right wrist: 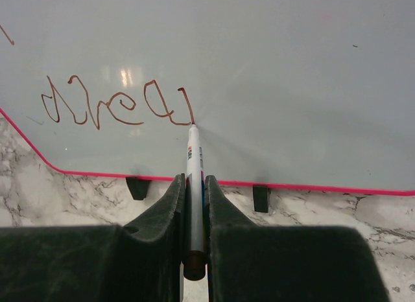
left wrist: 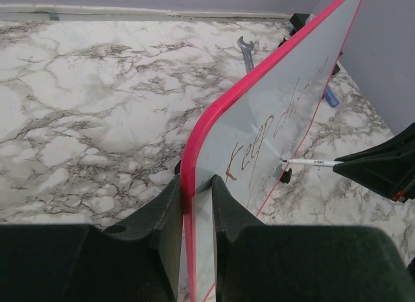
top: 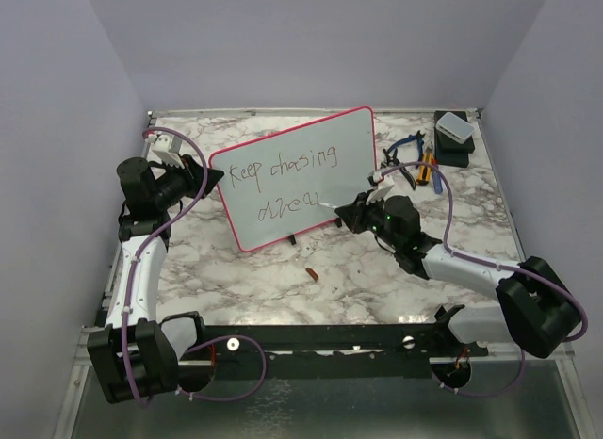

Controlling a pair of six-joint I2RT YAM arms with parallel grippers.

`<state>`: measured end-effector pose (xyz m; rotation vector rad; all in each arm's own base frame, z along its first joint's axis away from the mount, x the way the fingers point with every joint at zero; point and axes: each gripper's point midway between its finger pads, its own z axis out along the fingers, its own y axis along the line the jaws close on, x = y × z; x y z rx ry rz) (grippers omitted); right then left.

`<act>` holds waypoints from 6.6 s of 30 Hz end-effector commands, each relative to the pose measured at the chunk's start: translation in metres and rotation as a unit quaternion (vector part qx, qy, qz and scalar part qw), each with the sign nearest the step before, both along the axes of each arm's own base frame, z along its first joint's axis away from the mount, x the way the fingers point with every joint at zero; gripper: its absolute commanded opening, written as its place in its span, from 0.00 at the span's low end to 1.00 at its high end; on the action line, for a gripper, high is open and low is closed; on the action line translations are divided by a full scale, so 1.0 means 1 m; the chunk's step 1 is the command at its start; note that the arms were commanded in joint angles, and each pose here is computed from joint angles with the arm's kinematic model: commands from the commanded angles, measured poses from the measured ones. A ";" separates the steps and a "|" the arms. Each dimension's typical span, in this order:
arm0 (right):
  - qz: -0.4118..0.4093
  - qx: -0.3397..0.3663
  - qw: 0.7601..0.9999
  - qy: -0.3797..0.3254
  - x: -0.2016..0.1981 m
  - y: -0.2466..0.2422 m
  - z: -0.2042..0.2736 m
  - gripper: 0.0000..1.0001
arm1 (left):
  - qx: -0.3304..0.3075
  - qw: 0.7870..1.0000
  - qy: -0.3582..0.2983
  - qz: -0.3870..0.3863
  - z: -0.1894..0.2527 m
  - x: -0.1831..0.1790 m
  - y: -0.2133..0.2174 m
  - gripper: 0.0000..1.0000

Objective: Write a sentence on the whiteboard

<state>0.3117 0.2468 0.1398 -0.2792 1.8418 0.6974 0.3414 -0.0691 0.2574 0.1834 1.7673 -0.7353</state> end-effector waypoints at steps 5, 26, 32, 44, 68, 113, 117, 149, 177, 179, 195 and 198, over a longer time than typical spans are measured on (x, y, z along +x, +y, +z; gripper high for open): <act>-0.036 0.014 0.998 -0.057 0.022 -0.004 0.045 0.01 | 0.004 1.000 0.003 0.003 -0.006 -0.003 0.000 0.00; -0.067 -0.012 0.998 -0.007 0.011 -0.023 0.004 0.01 | 0.004 1.000 0.002 0.004 -0.005 -0.003 0.001 0.00; -0.058 -0.015 0.998 0.007 0.004 -0.023 -0.008 0.01 | 0.004 1.000 0.003 0.004 -0.006 -0.003 0.001 0.00; -0.065 0.000 0.997 -0.030 0.017 -0.018 0.025 0.01 | 0.004 1.000 0.003 0.004 -0.006 -0.003 0.001 0.00; -0.112 -0.021 0.993 -0.029 0.023 -0.039 0.021 0.01 | 0.004 1.000 0.001 0.003 -0.005 -0.003 0.001 0.00; -0.152 -0.038 0.986 -0.056 0.035 -0.056 0.047 0.01 | 0.003 1.000 0.001 0.003 -0.005 -0.004 0.000 0.00; -0.152 -0.041 0.986 -0.056 0.038 -0.054 0.047 0.01 | 0.003 1.000 0.001 0.003 -0.005 -0.004 0.000 0.00; -0.148 -0.071 0.986 -0.006 0.027 -0.059 0.007 0.01 | 0.004 1.000 0.001 0.003 -0.005 -0.002 0.001 0.00; -0.116 -0.061 0.991 0.013 0.019 -0.048 -0.006 0.01 | 0.003 1.000 0.001 0.003 -0.005 -0.003 0.000 0.00; -0.108 -0.054 0.993 0.009 0.018 -0.044 -0.003 0.01 | 0.003 1.000 0.001 0.003 -0.004 -0.003 0.001 0.00; -0.092 -0.050 0.994 -0.010 0.011 -0.039 0.015 0.01 | 0.003 1.000 0.001 0.003 -0.005 -0.003 0.001 0.00; -0.102 -0.057 0.993 -0.011 0.007 -0.048 0.022 0.01 | 0.003 1.000 0.001 0.003 -0.005 -0.003 0.001 0.00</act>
